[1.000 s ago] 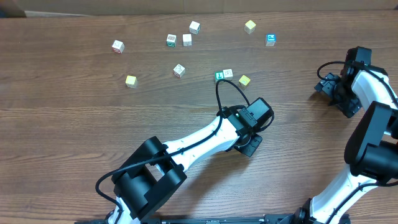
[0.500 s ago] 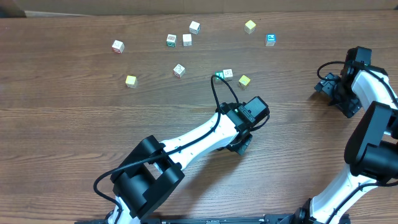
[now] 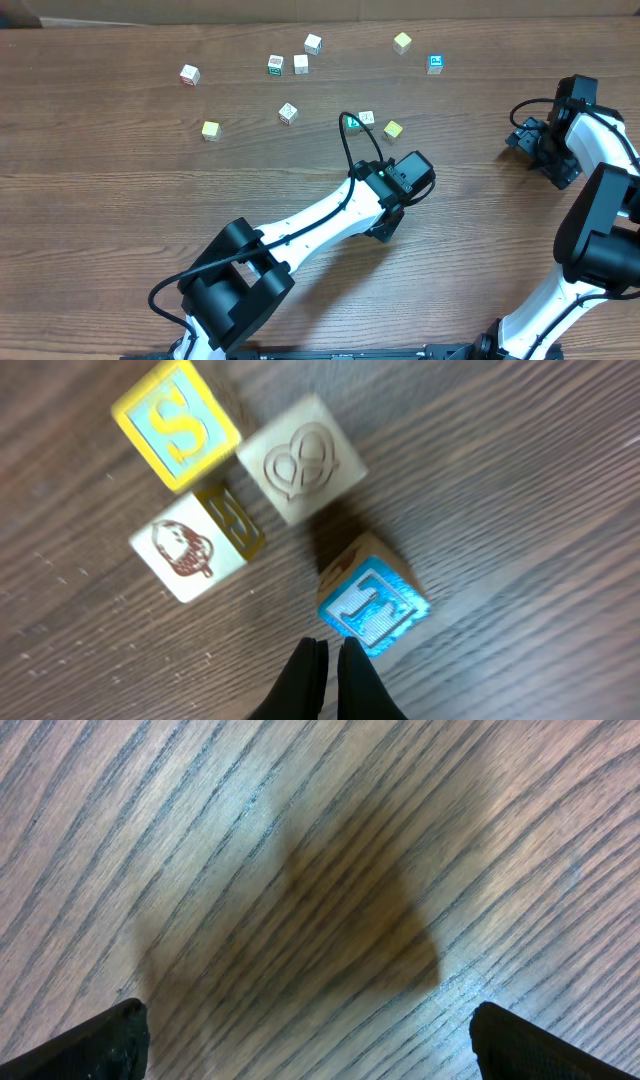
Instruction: Form a circle
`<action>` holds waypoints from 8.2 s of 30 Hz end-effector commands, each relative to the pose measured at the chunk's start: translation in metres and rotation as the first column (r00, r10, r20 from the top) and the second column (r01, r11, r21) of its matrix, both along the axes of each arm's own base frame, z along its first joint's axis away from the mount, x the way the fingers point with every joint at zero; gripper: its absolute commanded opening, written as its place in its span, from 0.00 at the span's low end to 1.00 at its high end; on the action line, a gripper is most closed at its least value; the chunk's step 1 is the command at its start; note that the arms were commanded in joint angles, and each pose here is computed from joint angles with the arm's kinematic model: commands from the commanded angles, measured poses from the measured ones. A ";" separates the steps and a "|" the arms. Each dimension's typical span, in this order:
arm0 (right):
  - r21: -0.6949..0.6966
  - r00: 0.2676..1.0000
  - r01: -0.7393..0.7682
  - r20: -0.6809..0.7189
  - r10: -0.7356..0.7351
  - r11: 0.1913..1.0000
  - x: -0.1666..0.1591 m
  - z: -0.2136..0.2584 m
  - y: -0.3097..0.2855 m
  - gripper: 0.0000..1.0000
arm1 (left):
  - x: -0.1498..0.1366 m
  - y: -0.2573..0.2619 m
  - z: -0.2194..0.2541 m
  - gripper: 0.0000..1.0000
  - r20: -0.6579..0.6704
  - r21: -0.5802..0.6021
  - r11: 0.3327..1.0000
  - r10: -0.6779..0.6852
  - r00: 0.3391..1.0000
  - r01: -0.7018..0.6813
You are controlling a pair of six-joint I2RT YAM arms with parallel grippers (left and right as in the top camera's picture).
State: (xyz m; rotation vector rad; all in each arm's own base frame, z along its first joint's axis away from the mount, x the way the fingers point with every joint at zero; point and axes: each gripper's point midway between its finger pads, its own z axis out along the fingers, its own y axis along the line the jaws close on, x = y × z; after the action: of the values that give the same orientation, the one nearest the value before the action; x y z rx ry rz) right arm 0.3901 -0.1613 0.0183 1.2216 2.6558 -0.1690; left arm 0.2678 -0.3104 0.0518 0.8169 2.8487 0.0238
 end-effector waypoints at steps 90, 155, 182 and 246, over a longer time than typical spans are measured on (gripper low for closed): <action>-0.011 1.000 0.003 0.025 -0.002 1.000 0.002 0.010 0.000 1.00 | 0.010 0.010 -0.019 0.04 -0.070 0.069 0.997 0.022 0.997 -0.017; -0.011 1.000 0.003 0.025 -0.002 1.000 0.002 0.010 0.000 1.00 | 0.005 0.007 -0.023 0.11 -0.107 0.041 0.999 0.019 0.994 -0.015; -0.011 1.000 0.003 0.025 -0.002 1.000 0.002 0.010 0.000 1.00 | 0.000 0.007 -0.023 0.24 -0.134 0.036 0.999 0.021 0.991 -0.016; -0.011 1.000 0.003 0.025 -0.002 1.000 0.002 0.010 0.000 1.00 | -0.036 0.021 -0.025 0.04 -0.282 0.083 0.997 0.014 0.959 0.010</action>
State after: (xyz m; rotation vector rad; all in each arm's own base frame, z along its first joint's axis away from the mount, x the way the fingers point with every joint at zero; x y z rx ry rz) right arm 0.3901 -0.1613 0.0183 1.2211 2.6561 -0.1691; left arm 0.2409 -0.2872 0.0338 0.8430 3.1261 0.0433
